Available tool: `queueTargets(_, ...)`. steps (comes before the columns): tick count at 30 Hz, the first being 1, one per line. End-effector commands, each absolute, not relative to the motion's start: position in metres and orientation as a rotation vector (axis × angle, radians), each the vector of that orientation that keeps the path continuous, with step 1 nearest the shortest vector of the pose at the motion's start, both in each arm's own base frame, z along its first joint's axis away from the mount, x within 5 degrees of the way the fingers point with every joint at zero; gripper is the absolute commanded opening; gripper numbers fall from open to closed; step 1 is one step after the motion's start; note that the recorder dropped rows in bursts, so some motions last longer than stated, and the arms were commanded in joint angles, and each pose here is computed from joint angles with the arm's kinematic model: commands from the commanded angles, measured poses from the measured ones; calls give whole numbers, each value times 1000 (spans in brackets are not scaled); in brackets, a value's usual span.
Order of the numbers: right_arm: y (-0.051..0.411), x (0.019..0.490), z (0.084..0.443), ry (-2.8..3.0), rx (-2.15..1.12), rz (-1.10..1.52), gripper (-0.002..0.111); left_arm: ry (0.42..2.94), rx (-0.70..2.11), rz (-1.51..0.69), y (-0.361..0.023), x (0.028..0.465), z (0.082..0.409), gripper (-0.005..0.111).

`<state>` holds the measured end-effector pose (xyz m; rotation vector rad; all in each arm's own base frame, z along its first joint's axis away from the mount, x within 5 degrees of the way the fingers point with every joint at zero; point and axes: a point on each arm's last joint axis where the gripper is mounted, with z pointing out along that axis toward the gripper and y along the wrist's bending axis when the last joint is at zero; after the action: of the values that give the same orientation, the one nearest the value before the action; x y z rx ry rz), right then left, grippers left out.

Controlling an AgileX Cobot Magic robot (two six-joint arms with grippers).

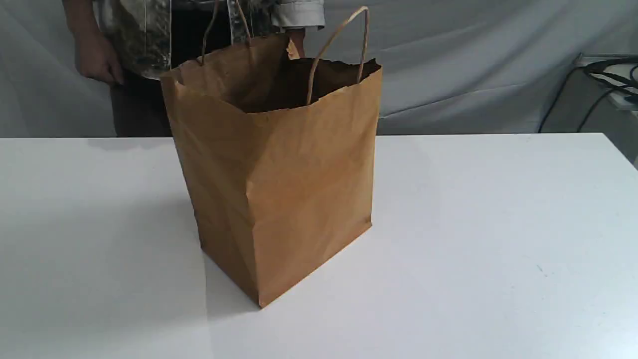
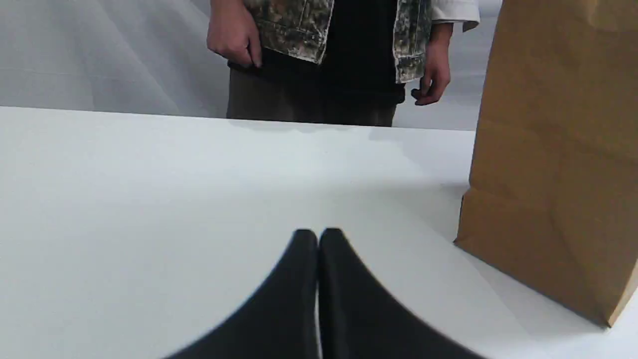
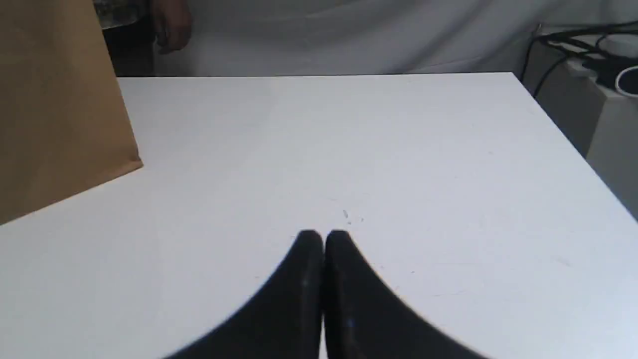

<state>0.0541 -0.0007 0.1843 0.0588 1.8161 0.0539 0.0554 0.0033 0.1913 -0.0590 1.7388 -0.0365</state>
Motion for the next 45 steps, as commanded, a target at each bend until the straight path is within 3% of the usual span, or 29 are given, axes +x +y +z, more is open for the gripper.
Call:
queueTargets(1,0,54,183,1820,99,91,0,1736,-59,-32,3,55,190,0)
queueTargets(10,0,54,182,1818,-163,-112,0,1736,-59,-32,3,55,190,0)
queueTargets(45,2,54,183,1819,-130,-44,0,1736,-60,-32,3,55,190,0)
